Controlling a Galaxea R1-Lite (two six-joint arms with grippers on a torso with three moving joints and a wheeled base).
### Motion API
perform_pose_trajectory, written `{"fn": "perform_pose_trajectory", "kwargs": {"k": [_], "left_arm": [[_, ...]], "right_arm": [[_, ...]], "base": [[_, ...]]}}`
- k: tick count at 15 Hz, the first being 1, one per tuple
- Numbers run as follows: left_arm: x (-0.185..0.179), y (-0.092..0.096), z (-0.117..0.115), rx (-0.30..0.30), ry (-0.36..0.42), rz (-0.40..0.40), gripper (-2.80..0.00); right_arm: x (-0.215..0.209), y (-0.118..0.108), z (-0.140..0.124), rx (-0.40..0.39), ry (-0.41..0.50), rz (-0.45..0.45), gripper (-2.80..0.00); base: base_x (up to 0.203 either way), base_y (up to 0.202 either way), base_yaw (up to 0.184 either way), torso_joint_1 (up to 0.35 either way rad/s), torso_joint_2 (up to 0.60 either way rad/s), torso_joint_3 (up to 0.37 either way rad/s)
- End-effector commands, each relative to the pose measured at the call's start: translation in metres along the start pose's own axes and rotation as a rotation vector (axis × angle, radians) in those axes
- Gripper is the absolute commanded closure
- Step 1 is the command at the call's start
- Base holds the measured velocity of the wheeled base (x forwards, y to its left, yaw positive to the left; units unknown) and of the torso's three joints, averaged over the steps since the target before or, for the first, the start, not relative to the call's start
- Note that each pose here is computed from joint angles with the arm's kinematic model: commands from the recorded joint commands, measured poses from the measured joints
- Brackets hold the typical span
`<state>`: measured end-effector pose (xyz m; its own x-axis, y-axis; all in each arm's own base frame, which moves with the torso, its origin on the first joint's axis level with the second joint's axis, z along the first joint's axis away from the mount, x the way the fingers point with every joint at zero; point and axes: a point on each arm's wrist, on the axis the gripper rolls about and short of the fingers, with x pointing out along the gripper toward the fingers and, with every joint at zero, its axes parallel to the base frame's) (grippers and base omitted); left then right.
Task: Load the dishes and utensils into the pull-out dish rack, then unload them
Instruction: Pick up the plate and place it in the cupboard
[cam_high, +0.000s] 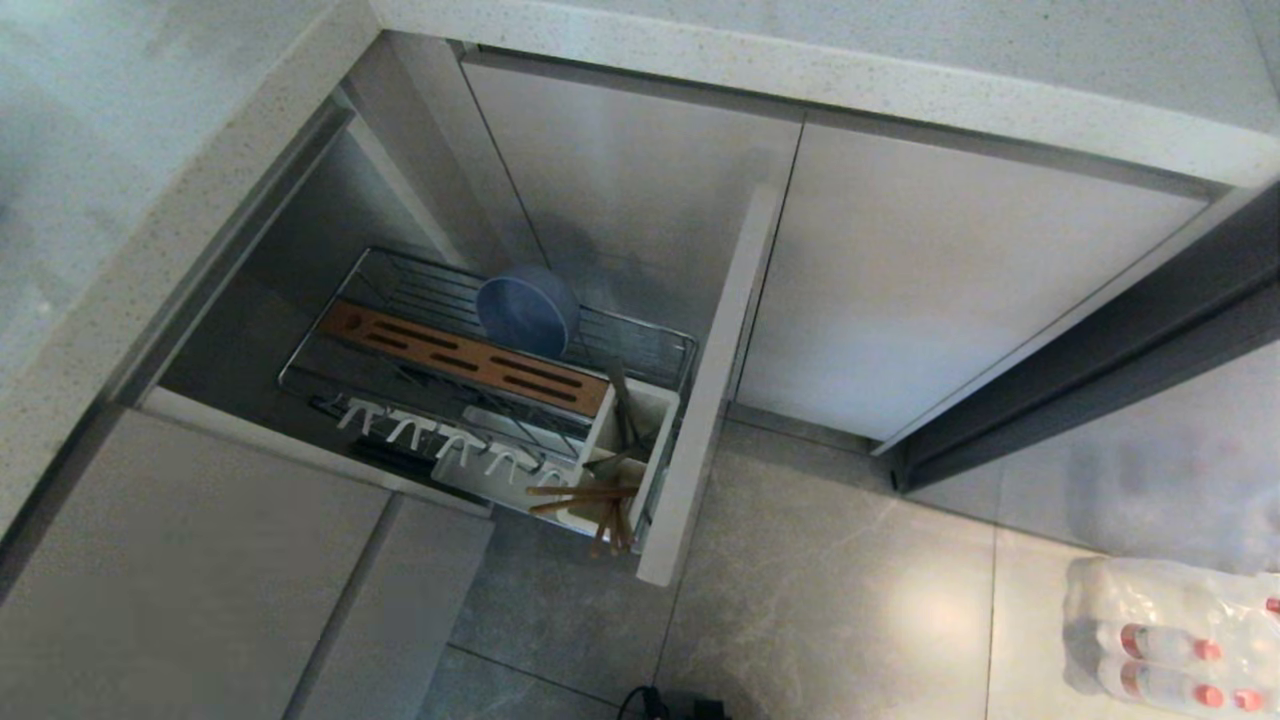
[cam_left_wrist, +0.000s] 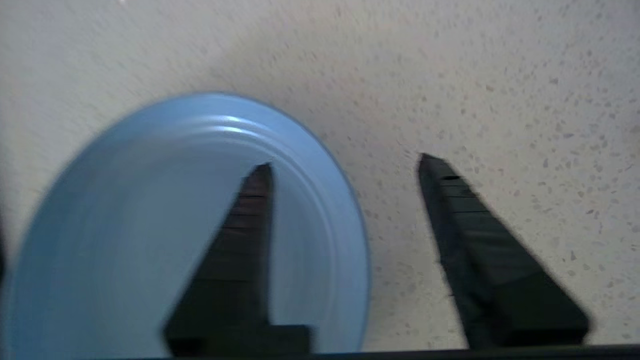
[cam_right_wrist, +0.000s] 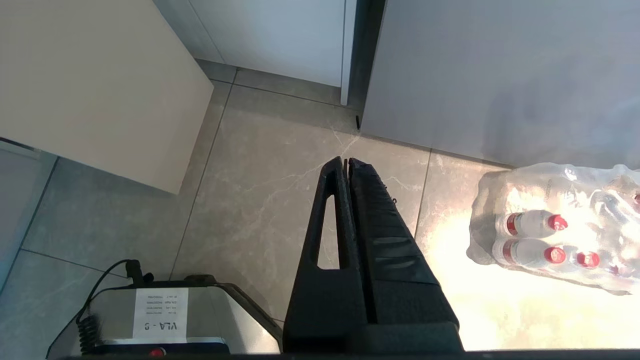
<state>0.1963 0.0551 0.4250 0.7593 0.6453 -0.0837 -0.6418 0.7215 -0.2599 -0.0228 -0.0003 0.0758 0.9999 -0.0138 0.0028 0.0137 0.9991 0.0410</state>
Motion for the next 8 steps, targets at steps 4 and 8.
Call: {"fn": "perform_pose_trajectory", "kwargs": {"k": [4,8], "left_arm": [[0.0061,-0.0015,-0.0072,-0.028,0.034,0.013,-2.80],[0.0053,0.0010,-0.0110,-0.044,0.067,0.029,-2.80]], "right_arm": [[0.0001,0.0000,0.0001,0.000,0.001,0.000,0.00],[0.0001,0.0000,0.0001,0.000,0.001,0.000,0.00]], "base": [[0.000,0.000,0.000,0.000,0.00,0.000],[0.000,0.000,0.000,0.000,0.00,0.000]]}}
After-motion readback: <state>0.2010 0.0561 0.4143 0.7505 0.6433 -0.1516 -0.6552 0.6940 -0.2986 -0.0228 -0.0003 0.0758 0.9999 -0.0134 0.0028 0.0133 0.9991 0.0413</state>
